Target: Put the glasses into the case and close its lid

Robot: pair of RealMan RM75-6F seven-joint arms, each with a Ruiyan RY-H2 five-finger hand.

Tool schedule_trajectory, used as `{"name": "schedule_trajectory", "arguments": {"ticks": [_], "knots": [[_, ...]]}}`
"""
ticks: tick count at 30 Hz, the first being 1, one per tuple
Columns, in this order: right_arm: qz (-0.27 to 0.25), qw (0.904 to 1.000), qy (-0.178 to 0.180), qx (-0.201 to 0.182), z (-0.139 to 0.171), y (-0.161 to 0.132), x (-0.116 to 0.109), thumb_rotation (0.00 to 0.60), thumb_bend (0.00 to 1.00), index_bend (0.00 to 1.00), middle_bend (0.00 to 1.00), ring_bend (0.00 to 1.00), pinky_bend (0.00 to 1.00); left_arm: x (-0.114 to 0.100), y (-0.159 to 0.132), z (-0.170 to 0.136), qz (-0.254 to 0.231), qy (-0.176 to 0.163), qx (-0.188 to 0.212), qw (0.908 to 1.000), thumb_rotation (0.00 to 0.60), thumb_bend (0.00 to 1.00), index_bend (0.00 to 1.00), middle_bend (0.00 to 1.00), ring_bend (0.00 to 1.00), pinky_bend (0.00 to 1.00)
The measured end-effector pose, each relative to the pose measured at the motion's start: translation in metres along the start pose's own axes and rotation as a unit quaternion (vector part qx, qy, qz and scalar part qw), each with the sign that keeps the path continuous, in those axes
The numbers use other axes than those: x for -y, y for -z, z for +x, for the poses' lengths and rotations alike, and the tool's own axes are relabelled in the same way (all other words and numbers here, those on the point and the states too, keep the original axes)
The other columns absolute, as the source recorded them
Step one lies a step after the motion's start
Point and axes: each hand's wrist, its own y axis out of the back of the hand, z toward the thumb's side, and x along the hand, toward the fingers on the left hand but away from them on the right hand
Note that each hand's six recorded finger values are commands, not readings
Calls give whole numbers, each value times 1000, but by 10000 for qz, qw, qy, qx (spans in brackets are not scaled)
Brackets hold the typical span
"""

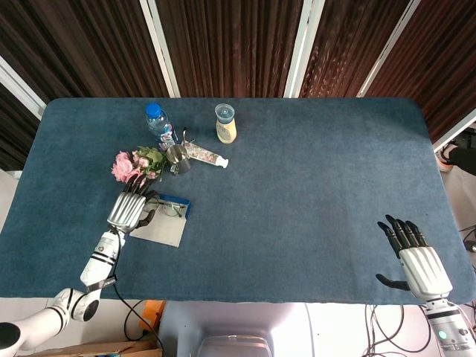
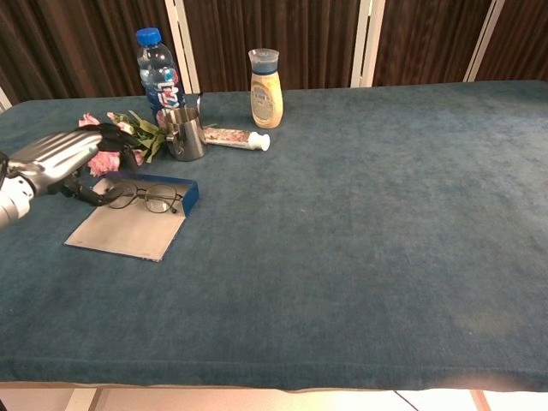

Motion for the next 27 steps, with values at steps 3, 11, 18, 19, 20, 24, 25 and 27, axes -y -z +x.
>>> {"name": "schedule_trajectory", "arguments": {"ticks": [3,11,18,19,20,24,25,27], "knots": [[-4,10000,-16,-22,1,-1,1,600,252,0,0,0,0,-8,-6,-11,-153,-69,130,9998,600,358,420,131,8,67],[-32,9999,-67,-114,3,-5,3,600,252,0,0,0,0,-16,-16,-64,-367,172,333,9986,600,298,432,116,2,28],[-33,9998,-118,-176,5,-7,4,600,252,0,0,0,0,4,-12,-88,-96,562,182,9982,600,279,341,73,0,23],[-36,9998,-119,-179,5,-8,4,600,252,0,0,0,0,8,-12,-88,-103,611,164,9979,600,279,337,66,0,23],[-43,9998,-120,-183,5,-8,4,600,252,0,0,0,0,10,-12,-88,-104,648,152,9977,600,279,335,61,0,23],[-68,9997,-111,-186,5,-7,3,600,252,0,0,0,0,18,-10,-85,-7,772,81,9970,600,280,320,50,0,23],[-70,9997,-108,-184,5,-7,3,600,252,0,0,0,0,20,-9,-84,23,791,55,9968,600,281,319,49,0,22],[-70,9998,-98,-171,5,-6,2,600,252,0,0,0,0,22,-8,-83,37,797,23,9968,600,281,325,49,0,22]]}}
